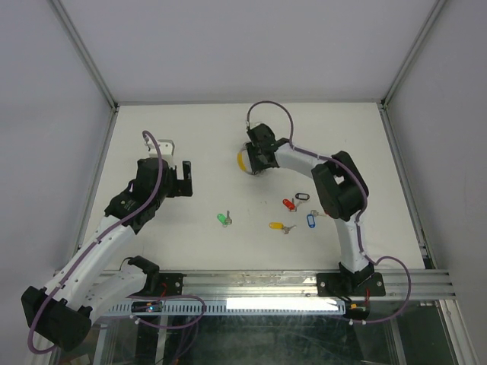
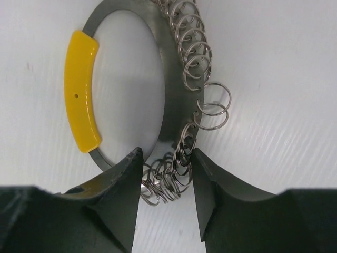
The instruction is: Put the keys on the keyring
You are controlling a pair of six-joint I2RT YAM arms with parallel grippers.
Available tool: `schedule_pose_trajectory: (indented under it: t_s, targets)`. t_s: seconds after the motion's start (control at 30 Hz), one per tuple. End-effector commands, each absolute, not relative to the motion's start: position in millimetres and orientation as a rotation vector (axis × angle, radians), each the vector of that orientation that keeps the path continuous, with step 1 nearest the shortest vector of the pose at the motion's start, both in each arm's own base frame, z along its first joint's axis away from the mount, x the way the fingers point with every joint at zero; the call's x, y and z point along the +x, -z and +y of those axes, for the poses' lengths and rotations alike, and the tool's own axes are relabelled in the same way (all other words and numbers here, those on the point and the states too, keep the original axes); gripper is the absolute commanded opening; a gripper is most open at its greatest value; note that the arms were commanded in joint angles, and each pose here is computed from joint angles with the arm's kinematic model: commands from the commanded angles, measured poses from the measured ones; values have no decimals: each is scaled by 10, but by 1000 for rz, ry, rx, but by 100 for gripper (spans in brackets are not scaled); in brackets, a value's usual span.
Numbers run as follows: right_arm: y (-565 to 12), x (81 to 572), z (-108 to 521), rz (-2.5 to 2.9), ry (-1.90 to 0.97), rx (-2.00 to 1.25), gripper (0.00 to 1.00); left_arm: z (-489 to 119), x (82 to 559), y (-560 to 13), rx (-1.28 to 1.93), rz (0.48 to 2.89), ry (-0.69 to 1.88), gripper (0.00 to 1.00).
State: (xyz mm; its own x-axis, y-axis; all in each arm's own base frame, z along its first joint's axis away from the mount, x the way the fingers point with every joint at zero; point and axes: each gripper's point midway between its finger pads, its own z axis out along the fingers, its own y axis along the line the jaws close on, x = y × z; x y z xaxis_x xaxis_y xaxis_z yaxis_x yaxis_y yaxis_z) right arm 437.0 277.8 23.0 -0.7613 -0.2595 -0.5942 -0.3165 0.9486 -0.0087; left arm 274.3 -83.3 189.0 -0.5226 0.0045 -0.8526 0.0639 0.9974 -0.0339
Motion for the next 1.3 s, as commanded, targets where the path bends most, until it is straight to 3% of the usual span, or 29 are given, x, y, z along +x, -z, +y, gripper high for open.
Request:
schedule_pose_trajectory:
  t_s: [0.0, 0.47, 0.8, 1.27]
  targets:
    - [57, 3536, 2595, 2650, -93, -505, 43, -921, 2824, -1984, 26, 2071, 145, 99]
    - [-137, 2199, 2775, 2531, -216, -546, 44, -1025, 2864, -1992, -42, 2061, 228, 99]
    - [-950, 2184, 2903, 2368, -509, -432, 66, -1248, 2847, -1982, 33, 2068, 353, 99]
    - [-1178, 1790, 2965, 2376, -832, -539, 45, -1887, 2625, -1720, 120, 2104, 631, 96]
